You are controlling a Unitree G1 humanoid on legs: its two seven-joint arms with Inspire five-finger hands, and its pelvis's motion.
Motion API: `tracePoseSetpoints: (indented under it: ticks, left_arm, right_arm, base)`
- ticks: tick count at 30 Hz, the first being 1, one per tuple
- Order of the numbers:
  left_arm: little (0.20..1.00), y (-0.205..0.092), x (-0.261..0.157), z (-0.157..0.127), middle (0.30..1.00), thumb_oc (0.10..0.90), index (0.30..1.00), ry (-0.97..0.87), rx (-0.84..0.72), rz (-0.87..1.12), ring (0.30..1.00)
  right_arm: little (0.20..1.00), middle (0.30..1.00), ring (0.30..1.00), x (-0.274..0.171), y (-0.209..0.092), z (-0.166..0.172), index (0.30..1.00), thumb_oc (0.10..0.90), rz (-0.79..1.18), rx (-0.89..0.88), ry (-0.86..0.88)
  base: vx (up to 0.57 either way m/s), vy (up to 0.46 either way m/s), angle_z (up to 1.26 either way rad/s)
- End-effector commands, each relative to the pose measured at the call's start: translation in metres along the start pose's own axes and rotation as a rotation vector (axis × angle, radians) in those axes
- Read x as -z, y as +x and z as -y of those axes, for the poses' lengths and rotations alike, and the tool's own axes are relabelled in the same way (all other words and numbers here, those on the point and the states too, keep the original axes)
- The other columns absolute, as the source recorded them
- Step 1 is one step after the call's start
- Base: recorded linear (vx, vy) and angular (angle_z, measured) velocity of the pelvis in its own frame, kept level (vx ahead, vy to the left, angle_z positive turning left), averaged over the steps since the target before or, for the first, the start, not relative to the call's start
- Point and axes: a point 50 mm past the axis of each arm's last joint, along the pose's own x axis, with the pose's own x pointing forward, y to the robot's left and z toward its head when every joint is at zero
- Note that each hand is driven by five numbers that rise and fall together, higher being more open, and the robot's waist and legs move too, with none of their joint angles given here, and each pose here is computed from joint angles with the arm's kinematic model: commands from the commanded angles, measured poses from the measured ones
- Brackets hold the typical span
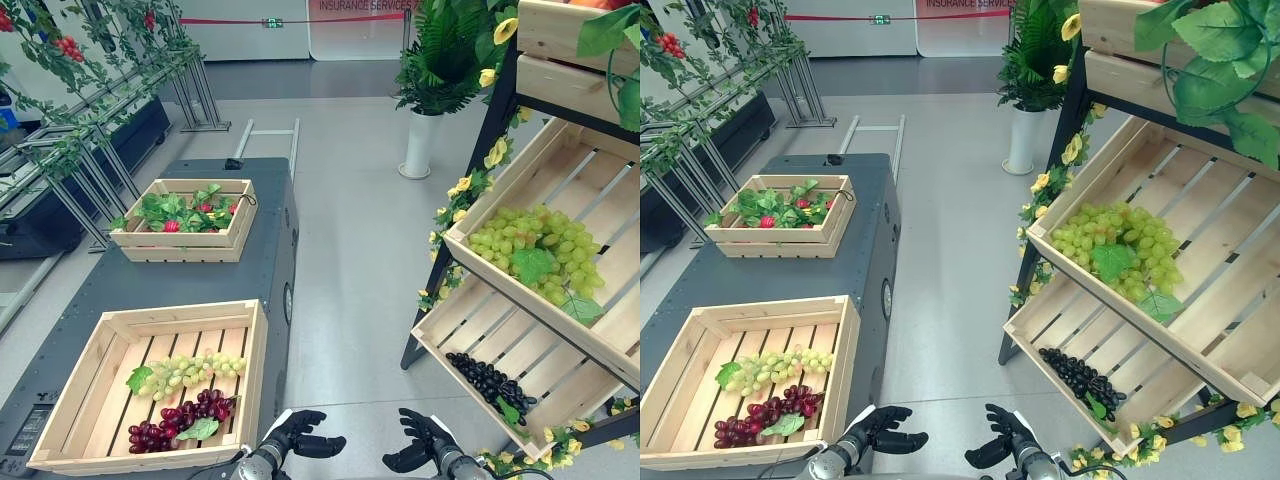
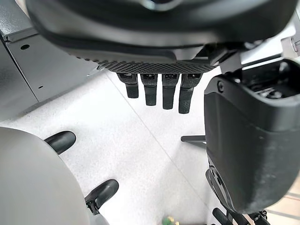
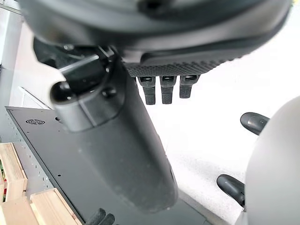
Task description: Pick up the fruits from the basket on one side to the basket on the other side
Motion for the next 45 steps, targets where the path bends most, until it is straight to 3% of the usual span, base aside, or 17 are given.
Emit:
tracePoseSetpoints:
  ticks: [1,23,28,31,36,41,45]
  left_arm:
    - [0.9,0.011,-0.03,-0.003,0.9,0.8,0.9,0.049,0.011,0.1,0.9]
    - [0.9,0.013,-0.041,-0.004,0.9,0.8,0.9,0.056,-0.01,0.152,0.9]
    - [0.9,0.013,-0.056,-0.009,0.9,0.8,0.9,0.07,-0.036,0.249,0.9]
    - [0.9,0.006,-0.098,-0.03,0.9,0.8,0.9,-0.089,-0.128,0.516,0.9]
    - [0.9,-0.027,-0.149,-0.07,0.9,0.8,0.9,-0.136,-0.296,0.866,0.9]
    - [0.9,-0.056,-0.177,-0.108,0.9,0.8,0.9,-0.086,-0.53,1.046,0.9]
    - [0.9,-0.082,-0.183,-0.149,0.9,0.8,0.9,0.064,-0.827,1.067,0.9]
  right_arm:
    - [0.9,0.9,0.9,-0.036,0.012,0.005,0.9,0.8,0.107,-0.022,0.015]
    - [0.9,0.9,0.9,-0.049,0.014,0.008,0.9,0.8,0.165,-0.004,0.04]
    - [0.9,0.9,0.9,-0.06,0.016,0.013,0.9,0.8,0.207,-0.004,0.045]
    - [0.9,0.9,0.9,-0.061,0.015,0.017,0.9,0.8,0.199,-0.008,0.013]
    - [0.9,0.9,0.9,-0.058,0.011,0.025,0.9,0.8,0.192,0.018,0.013]
    - [0.9,0.9,0.9,-0.058,0.008,0.034,0.9,0.8,0.201,0.036,0.02]
    - [0.9,0.9,0.9,-0.061,0.005,0.04,0.9,0.8,0.239,0.052,0.044]
  base:
    - [0.0,0.0,0.0]
    - [0.0,0.0,0.0]
    - [-0.03,0.018,0.01]
    - [0.03,0.037,0.03]
    - [0.0,0.034,0.09]
    - [0.0,0.034,0.1]
    - [0.05,0.05,0.1]
